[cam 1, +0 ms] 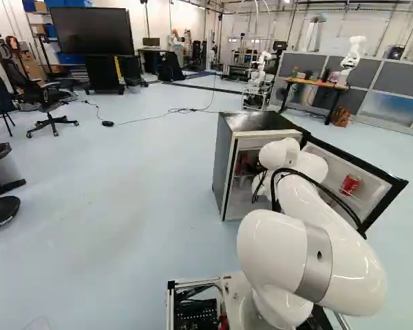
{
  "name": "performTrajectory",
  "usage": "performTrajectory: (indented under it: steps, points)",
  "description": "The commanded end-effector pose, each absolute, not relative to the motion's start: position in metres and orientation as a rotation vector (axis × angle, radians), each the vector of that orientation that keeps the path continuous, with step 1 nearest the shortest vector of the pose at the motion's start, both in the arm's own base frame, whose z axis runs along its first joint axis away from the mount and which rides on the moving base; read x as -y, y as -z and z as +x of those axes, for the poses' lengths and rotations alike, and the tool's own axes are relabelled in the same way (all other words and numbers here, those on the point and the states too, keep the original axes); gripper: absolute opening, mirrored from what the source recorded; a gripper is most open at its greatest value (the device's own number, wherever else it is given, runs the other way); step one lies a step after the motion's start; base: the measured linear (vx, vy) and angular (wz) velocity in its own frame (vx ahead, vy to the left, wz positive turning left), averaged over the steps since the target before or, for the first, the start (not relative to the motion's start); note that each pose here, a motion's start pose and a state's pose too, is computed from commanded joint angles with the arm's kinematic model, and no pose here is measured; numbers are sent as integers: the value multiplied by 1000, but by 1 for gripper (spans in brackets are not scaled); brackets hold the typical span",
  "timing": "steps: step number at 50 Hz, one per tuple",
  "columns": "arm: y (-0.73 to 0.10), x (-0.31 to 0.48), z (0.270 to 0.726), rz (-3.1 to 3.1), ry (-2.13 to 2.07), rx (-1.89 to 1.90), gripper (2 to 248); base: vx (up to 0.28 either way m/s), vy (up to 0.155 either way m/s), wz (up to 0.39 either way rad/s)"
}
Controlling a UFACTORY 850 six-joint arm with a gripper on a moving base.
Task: Grab a drink from the fridge
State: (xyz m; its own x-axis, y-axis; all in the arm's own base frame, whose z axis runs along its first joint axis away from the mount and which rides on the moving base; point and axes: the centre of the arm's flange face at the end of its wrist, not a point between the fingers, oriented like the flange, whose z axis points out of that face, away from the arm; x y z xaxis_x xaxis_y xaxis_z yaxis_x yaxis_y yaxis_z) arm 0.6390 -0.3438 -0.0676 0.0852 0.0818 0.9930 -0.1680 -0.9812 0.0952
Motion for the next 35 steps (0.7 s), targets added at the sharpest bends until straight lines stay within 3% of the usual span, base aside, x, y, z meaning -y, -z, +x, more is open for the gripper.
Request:
performTrajectory:
  steps: [17,18,22,23,27,28,33,34,35]
  points:
    - [69,344,641,2163,-2012,84,238,0,0,0]
    - [69,344,641,2163,-2012,84,200,0,0,0]
    - [69,344,641,2163,-2012,84,200,0,0,0]
    - [69,344,641,2163,-2012,84,162,0,0,0]
    - [69,344,641,2163,-2012,84,162,0,0,0]
    - [69,344,641,2163,-2012,84,123,0,0,0]
    - [69,344,641,2163,-2012,84,123,0,0,0]
    - [69,344,641,2163,-2012,84,94,0,0,0]
    - [69,344,641,2163,-2012,84,94,0,0,0]
